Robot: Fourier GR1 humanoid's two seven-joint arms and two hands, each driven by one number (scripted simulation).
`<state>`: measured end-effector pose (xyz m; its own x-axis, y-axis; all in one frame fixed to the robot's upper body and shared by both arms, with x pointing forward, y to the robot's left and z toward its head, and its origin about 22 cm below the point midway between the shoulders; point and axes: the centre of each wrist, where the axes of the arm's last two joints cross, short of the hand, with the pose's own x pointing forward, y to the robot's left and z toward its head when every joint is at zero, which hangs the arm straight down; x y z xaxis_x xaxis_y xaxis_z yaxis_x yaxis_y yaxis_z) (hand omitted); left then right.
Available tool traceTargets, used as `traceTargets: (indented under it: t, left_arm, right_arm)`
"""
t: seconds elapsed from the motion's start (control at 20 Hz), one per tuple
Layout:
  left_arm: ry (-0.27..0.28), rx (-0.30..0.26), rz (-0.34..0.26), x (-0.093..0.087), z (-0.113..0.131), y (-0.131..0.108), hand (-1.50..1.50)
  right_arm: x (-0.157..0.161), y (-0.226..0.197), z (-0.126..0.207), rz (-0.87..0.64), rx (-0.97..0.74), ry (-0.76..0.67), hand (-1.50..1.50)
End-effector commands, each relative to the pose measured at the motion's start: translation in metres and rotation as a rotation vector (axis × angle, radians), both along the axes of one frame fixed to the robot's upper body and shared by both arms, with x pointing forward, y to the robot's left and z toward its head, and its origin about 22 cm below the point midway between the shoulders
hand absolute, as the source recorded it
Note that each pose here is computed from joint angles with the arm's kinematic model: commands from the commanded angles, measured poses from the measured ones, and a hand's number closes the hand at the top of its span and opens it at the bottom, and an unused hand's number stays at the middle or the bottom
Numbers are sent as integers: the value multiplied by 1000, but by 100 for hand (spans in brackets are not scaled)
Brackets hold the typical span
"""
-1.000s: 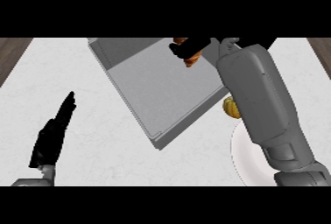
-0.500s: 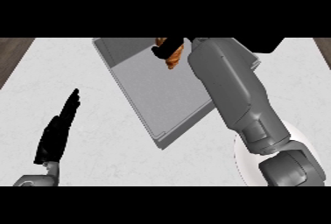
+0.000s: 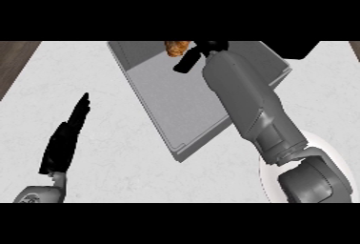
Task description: Pick the croissant from the plate and place it in the cardboard box
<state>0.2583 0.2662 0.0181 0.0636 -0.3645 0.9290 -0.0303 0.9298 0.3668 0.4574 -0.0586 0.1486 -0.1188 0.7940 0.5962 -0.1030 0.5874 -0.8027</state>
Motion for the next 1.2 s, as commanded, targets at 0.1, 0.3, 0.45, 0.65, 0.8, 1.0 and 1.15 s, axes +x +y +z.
traceTargets:
  t: [0.1,0.3,0.45,0.65,0.8,1.0,1.15]
  left_arm:
    - [0,1,-4,4,3,-7,0]
    - [-9,6,4,1,6,6,0]
    - [3,-10,3,-7,-8,-2,0]
    - [-7,7,23,-1,0,2,0]
    - [0,1,27,-17,-5,9,0]
    - [8,0,65,-1,-2,31,0]
    - [6,-4,40,-11,2,9,0]
  right_arm:
    - [1,-6,-10,-44,168,-56,-150]
    - [5,-19,-5,-164,365,-158,-150]
    - [10,-32,10,-176,521,-189,-150]
    - [17,-73,16,-215,699,-233,-150]
    - [19,-108,9,-304,727,-269,-150]
    - [19,-144,5,-384,746,-305,-150]
    - [15,-202,9,-416,785,-340,-150]
